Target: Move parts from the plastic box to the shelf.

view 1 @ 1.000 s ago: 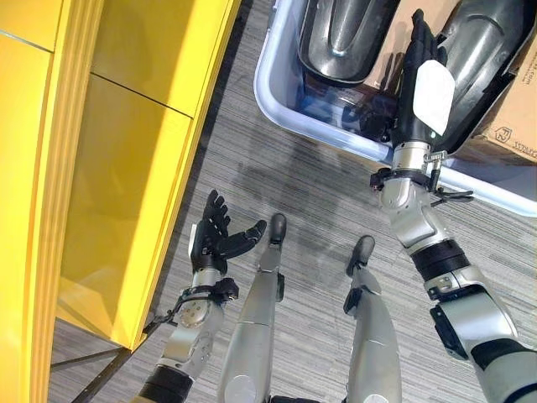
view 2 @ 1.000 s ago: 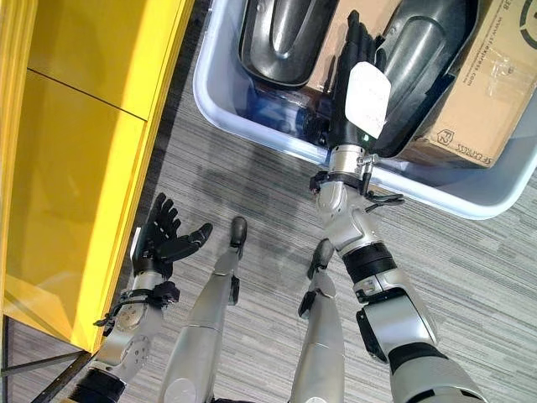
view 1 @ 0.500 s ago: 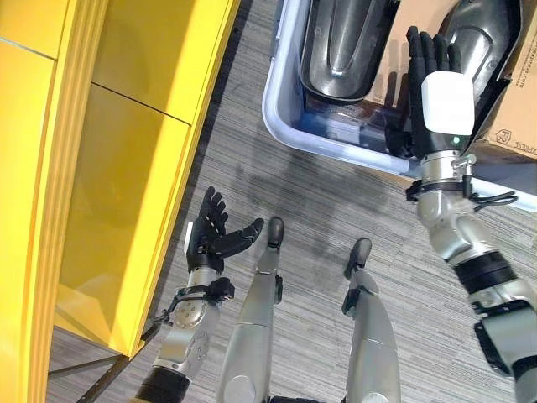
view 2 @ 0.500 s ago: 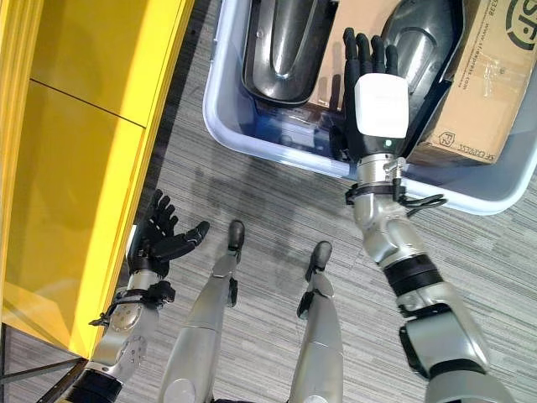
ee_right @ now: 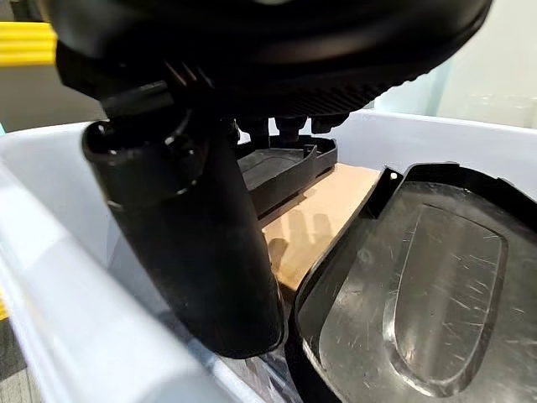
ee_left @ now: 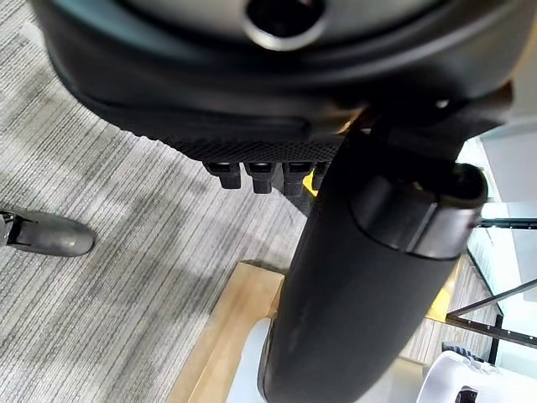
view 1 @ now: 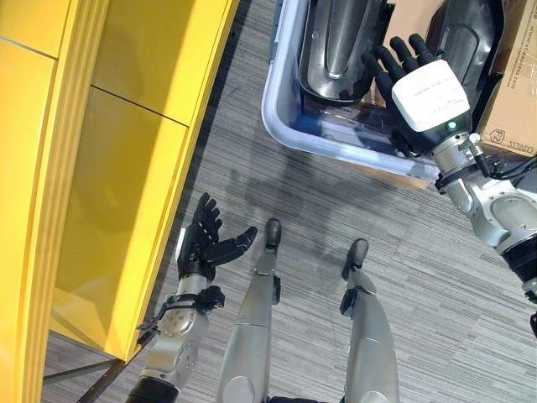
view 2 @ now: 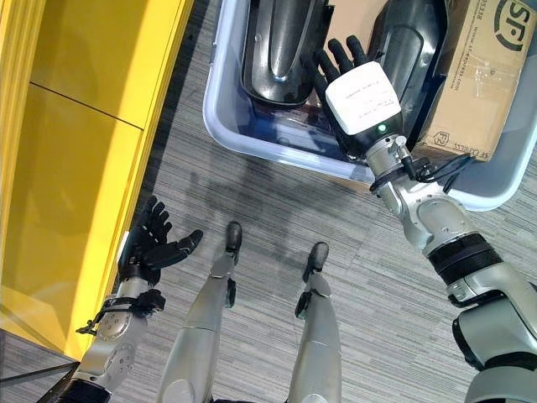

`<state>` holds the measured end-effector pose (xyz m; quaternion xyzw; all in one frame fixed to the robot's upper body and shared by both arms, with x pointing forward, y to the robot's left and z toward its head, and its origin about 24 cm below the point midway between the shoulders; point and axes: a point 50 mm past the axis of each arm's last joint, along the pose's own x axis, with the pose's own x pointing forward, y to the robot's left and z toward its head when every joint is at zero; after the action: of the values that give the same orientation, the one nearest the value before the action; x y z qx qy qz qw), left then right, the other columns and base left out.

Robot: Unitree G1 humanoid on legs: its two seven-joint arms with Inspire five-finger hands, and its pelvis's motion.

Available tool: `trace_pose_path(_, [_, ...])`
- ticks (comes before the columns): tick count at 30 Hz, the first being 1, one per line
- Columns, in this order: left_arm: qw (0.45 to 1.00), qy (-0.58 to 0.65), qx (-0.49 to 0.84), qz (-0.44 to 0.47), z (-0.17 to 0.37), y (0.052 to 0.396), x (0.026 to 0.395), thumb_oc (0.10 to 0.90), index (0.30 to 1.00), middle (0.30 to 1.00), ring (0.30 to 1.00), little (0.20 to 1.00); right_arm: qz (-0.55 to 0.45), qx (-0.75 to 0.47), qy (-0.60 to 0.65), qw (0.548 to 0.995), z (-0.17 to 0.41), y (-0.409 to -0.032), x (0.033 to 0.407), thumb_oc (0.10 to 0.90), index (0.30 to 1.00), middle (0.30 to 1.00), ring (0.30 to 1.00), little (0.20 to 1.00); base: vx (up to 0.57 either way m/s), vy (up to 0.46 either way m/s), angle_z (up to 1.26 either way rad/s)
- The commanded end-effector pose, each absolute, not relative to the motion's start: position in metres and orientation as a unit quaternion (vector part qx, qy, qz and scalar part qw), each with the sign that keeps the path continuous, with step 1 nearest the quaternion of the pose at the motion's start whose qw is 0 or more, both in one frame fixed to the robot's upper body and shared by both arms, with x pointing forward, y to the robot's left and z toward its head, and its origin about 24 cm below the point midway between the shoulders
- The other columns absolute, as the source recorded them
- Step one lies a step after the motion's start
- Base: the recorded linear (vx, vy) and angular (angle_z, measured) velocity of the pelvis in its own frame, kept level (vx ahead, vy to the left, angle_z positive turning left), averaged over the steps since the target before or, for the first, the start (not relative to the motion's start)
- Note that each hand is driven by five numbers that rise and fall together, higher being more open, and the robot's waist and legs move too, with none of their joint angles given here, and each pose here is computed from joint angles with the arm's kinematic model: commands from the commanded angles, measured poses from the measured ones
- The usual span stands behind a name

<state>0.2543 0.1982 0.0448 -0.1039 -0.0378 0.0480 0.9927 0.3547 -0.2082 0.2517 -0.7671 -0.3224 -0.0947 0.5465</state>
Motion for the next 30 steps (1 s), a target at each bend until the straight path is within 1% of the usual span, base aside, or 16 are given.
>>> trace_pose_path(1, [0.987,-0.104,-0.104,0.058,0.069,0.212,0.245,0.900,1.000,1.000,1.000,1.000,-0.197,-0.727,-0.419,0.506,0.327,-0.211,0.328,0.900,1.000,1.000,1.000,1.000,0.00,0.000,0.00])
trace_pose_path(8, [0.986,-0.105,-0.107,0.068,0.070,0.213,0.244,0.900,1.000,1.000,1.000,1.000,-0.205,-0.702,-0.475,0.489,0.336,-0.199,0.305,0.900,1.000,1.000,1.000,1.000,0.00,0.000,0.00])
trace_pose_path(12, [0.986,-0.106,-0.103,0.071,0.070,0.214,0.243,0.900,1.000,1.000,1.000,1.000,-0.210,-0.692,-0.485,0.492,0.335,-0.200,0.298,0.900,1.000,1.000,1.000,1.000,0.00,0.000,0.00])
trace_pose_path(16, [0.987,-0.103,-0.098,0.072,0.069,0.215,0.242,0.900,1.000,1.000,1.000,1.000,-0.220,-0.686,-0.498,0.484,0.338,-0.201,0.289,0.900,1.000,1.000,1.000,1.000,0.00,0.000,0.00])
trace_pose_path(19, [0.988,-0.103,-0.092,0.071,0.070,0.216,0.241,0.900,1.000,1.000,1.000,1.000,-0.221,-0.696,-0.498,0.469,0.341,-0.202,0.288,0.900,1.000,1.000,1.000,1.000,-0.01,0.000,-0.03])
trace_pose_path(20, [0.988,-0.103,-0.090,0.069,0.070,0.217,0.241,0.900,1.000,1.000,1.000,1.000,-0.220,-0.707,-0.493,0.457,0.344,-0.202,0.289,0.900,1.000,1.000,1.000,1.000,0.00,0.004,-0.05])
trace_pose_path(21, [0.989,-0.102,-0.086,0.067,0.070,0.218,0.240,0.900,1.000,1.000,1.000,1.000,-0.222,-0.724,-0.487,0.435,0.349,-0.204,0.289,0.900,1.000,1.000,1.000,1.000,-0.01,0.008,-0.03])
trace_pose_path(25, [0.988,-0.103,-0.087,0.069,0.070,0.219,0.240,0.900,1.000,1.000,1.000,1.000,-0.224,-0.731,-0.490,0.419,0.356,-0.202,0.288,0.900,1.000,1.000,1.000,1.000,0.00,0.000,0.00])
trace_pose_path(30, [0.988,-0.102,-0.091,0.075,0.070,0.219,0.240,0.900,1.000,1.000,1.000,1.000,-0.226,-0.718,-0.493,0.436,0.353,-0.202,0.287,0.900,1.000,1.000,1.000,1.000,0.00,0.000,0.00])
